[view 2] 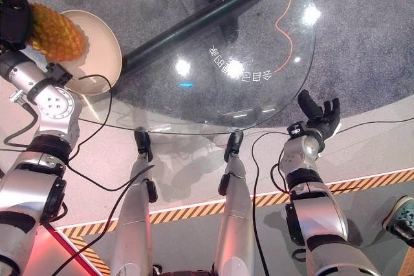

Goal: Pick up the fruit to the plate

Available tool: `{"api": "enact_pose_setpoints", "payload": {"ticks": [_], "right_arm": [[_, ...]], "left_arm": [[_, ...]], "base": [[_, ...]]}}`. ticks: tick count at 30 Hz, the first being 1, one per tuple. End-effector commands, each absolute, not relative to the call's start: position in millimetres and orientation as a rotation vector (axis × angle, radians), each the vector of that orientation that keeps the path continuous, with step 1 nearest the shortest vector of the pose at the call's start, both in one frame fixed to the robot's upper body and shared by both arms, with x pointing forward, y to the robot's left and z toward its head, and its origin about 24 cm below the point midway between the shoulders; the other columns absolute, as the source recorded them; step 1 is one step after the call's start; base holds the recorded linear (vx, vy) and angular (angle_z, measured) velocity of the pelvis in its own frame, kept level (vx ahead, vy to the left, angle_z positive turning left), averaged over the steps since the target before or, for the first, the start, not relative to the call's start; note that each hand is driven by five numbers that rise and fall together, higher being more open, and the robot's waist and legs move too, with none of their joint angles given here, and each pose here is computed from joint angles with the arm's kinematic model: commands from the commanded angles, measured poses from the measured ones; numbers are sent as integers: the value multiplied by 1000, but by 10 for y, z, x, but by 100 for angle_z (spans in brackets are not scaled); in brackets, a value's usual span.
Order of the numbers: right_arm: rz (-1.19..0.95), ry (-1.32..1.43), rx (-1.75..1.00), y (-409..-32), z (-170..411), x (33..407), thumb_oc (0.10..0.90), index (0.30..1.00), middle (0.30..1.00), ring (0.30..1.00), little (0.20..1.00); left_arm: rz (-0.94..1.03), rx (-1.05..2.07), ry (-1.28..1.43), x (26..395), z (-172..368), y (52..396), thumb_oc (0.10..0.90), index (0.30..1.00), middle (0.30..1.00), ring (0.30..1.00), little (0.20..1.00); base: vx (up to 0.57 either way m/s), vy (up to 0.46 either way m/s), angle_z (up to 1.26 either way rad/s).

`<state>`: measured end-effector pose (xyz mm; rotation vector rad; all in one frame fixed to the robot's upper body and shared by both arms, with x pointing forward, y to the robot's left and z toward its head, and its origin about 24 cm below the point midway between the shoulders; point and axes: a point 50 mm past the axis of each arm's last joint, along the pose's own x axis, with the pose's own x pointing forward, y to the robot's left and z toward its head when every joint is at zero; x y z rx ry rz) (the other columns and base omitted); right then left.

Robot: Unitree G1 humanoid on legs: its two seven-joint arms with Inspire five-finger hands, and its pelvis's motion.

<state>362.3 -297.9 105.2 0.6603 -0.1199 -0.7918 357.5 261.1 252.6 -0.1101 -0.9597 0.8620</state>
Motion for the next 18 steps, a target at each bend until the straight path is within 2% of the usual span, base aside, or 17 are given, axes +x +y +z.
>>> {"api": "enact_pose_setpoints", "payload": {"ticks": [1, 15, 18], "right_arm": [[-876, -230, 655, -3221, 1155, 3514, 800, 900, 900, 900, 900], [-883, -239, 663, -3209, 1137, 3502, 800, 900, 900, 900, 900], [-885, -240, 666, -3207, 1144, 3506, 800, 900, 900, 900, 900]], "left_arm": [[888, -204, -1229, 3364, 3111, 2793, 602, 731, 731, 731, 702], [851, -216, -1253, 3350, 3060, 2738, 624, 749, 749, 749, 724], [831, -211, -1258, 3355, 3042, 2701, 665, 785, 785, 785, 765]], "base": [[0, 0, 0], [-7, -2, 0], [-11, -5, 0]]}}
